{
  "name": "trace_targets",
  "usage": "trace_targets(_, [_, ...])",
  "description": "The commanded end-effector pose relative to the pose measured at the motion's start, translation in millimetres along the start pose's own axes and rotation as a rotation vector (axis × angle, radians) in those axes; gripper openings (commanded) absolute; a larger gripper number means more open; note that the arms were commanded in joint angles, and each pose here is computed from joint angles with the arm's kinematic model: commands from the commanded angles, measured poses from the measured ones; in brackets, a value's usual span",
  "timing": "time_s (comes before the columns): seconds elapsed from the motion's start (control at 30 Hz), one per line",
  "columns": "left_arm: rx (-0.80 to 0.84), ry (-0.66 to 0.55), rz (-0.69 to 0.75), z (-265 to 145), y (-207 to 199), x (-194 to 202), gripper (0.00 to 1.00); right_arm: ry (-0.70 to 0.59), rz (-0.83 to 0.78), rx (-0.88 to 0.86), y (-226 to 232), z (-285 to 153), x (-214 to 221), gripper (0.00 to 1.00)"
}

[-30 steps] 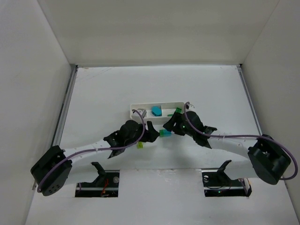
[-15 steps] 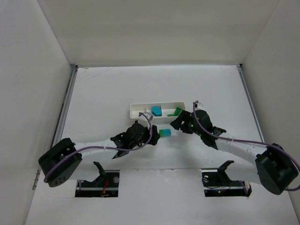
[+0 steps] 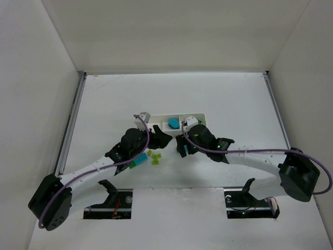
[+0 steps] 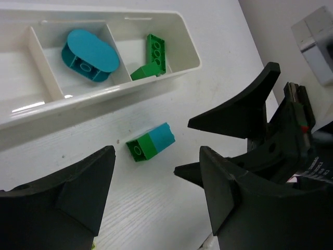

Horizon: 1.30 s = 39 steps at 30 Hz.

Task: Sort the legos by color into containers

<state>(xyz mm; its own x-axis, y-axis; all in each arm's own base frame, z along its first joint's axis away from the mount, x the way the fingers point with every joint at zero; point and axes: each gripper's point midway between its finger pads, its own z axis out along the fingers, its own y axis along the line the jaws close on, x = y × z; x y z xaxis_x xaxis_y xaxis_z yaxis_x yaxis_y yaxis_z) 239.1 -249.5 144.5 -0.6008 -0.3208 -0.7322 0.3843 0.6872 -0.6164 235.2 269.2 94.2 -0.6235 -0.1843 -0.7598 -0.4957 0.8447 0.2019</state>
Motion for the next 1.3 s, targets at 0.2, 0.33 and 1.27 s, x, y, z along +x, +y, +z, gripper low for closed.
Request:
trace_targets(0.2, [0.081,-0.009,-0.029,-7.2,-19.6,-16.7,0.63,0.163,-0.395,0.144,-23.9,10.7,17.1,0.84])
trace_targets(0.33, [0.083,-0.018,-0.034,-9.1,-17.3,-22.0,0.63,0.173,-0.436,0.164,-31.2,16.5,14.3,0.85])
trace_targets(1.27, [0.060,-0.121,-0.091,-25.5,-2.8,-47.2,0.61,0.181,-0.340,-0.105,13.8,38.9,31.5,0.64])
